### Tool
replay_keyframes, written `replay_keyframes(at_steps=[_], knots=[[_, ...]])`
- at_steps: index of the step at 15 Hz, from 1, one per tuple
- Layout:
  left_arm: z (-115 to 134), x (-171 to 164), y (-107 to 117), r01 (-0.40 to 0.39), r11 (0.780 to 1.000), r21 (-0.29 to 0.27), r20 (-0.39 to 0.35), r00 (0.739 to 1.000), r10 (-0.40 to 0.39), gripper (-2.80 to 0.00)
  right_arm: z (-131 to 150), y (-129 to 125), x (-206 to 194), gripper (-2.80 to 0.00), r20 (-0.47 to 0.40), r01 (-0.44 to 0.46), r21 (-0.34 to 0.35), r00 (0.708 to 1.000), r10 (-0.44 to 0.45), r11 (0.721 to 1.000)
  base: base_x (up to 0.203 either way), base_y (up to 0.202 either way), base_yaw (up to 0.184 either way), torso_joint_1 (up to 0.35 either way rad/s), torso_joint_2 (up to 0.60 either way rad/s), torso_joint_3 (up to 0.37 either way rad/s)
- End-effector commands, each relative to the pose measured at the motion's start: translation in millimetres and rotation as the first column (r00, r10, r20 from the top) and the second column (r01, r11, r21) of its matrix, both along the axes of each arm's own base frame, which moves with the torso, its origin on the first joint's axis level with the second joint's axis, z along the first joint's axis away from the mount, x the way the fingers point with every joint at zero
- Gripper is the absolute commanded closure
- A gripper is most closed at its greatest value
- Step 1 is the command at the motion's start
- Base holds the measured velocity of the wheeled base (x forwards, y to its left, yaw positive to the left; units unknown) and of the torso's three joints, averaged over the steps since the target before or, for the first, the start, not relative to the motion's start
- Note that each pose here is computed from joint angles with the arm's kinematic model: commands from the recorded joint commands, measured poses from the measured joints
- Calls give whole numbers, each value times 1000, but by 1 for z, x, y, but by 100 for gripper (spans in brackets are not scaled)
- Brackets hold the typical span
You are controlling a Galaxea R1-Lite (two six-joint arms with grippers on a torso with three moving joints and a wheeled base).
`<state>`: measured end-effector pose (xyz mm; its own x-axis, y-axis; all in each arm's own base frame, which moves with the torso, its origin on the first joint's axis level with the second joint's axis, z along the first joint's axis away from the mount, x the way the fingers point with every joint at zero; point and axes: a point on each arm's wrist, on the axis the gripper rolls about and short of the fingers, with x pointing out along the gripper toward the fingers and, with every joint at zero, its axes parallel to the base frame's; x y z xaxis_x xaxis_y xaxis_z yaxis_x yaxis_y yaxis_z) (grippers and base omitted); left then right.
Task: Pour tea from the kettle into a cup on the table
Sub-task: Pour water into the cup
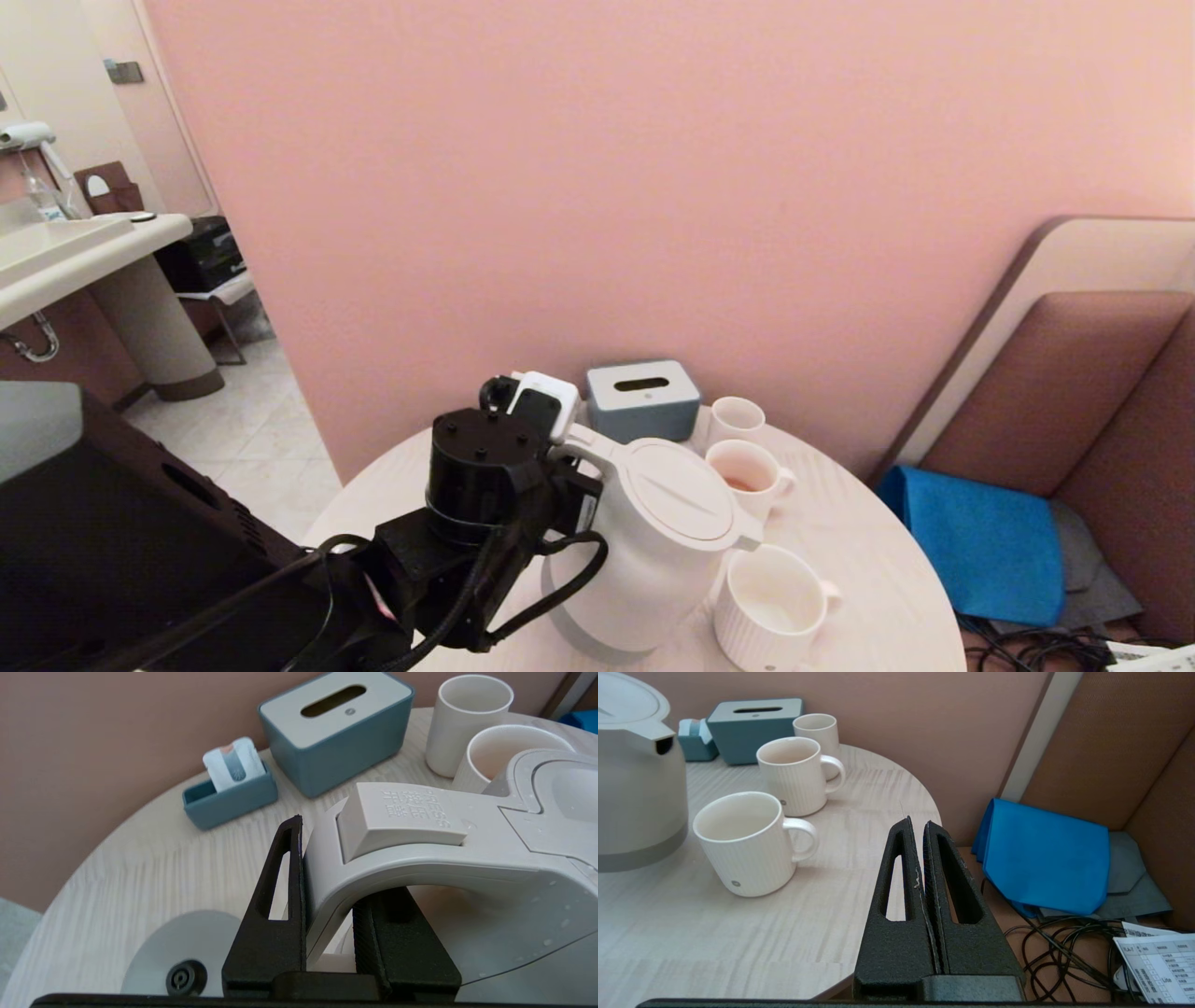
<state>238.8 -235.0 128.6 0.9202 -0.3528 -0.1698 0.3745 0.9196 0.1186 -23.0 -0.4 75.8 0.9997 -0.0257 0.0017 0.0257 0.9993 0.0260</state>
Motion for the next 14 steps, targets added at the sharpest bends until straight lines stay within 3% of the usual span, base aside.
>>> replay_keyframes(at_steps=[1,4,14], knots=[[1,4,-4,6,999,33,26,1000,-7,0,0,0,0,0,-1,0,0,1000,0,1000,0,0,0,0,0,0],[9,11,-13,14,998,68,77,997,-19,0,0,0,0,0,0,0,0,1000,0,1000,0,0,0,0,0,0],[13,18,-19,23,983,180,141,989,-49,0,0,0,0,0,-2,0,0,1000,0,1000,0,0,0,0,0,0]])
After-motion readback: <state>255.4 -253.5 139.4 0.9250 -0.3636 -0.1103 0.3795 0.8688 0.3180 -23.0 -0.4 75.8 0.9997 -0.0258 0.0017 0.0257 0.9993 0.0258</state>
